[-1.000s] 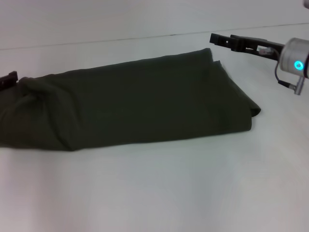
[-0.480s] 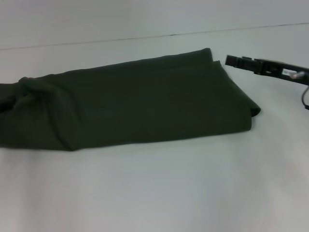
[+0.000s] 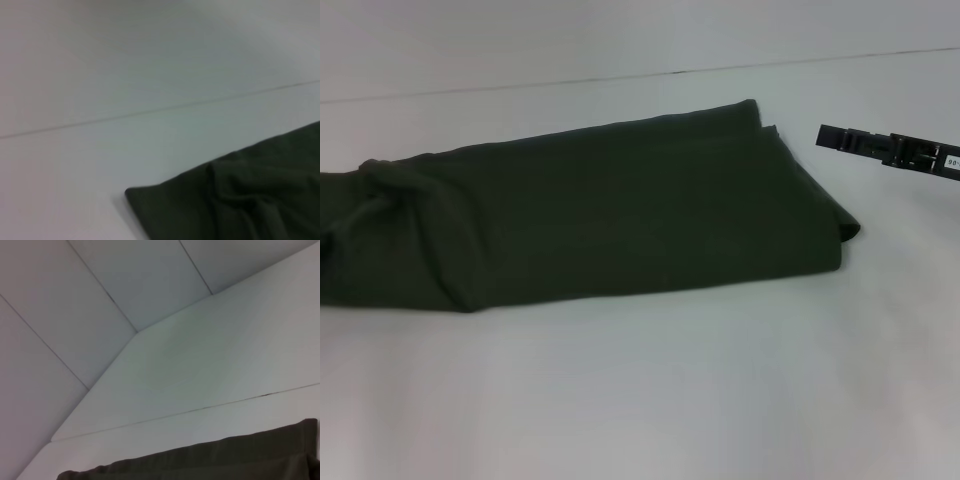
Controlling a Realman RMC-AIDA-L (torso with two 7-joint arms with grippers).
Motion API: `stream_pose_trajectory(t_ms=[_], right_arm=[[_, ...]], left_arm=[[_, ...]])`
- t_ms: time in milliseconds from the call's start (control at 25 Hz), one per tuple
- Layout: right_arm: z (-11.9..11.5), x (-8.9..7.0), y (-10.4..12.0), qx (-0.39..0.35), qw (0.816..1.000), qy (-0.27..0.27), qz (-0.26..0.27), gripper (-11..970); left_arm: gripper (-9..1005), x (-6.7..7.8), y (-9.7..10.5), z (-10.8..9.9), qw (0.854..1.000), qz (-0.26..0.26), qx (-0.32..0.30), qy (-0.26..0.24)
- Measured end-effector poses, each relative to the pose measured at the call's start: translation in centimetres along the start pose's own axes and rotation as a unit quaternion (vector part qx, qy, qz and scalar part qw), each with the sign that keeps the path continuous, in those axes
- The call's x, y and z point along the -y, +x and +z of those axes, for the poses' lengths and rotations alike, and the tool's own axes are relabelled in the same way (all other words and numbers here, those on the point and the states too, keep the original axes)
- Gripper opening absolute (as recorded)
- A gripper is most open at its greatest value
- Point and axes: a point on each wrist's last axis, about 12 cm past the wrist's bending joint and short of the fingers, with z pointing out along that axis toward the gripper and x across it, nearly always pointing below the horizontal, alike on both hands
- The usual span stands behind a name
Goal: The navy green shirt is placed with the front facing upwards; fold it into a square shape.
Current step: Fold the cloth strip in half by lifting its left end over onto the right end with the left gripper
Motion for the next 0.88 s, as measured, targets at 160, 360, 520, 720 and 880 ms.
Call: stream_pose_trajectory(t_ms=[160, 360, 520, 720, 880], right_arm=[[0.0, 0.0, 0.0, 0.0, 1.0, 0.001, 0.0, 796], [-0.1, 0.1, 0.0, 0.001, 1.0, 0.002, 0.0, 796], [-0.1, 0.2, -0.1, 0.002, 1.0, 0.005, 0.0, 796], [-0.1, 0.2, -0.1, 0.002, 1.0, 0.007, 0.0, 796], [-0.2, 0.2, 0.0, 0.002, 1.0, 0.008, 0.0, 796]], left_arm=[[938, -0.1, 0.0, -0.2, 1.0, -0.007, -0.018, 0.016], [937, 0.5, -0.1, -0.5, 0.998, -0.007, -0.031, 0.06], [936, 1.1, -0.8, -0.3, 0.994, -0.008, -0.042, 0.096], [934, 1.3, -0.9, 0.7, 0.994, -0.005, -0.056, 0.096], [933, 1.3, -0.9, 1.2, 0.994, -0.001, -0.062, 0.088]])
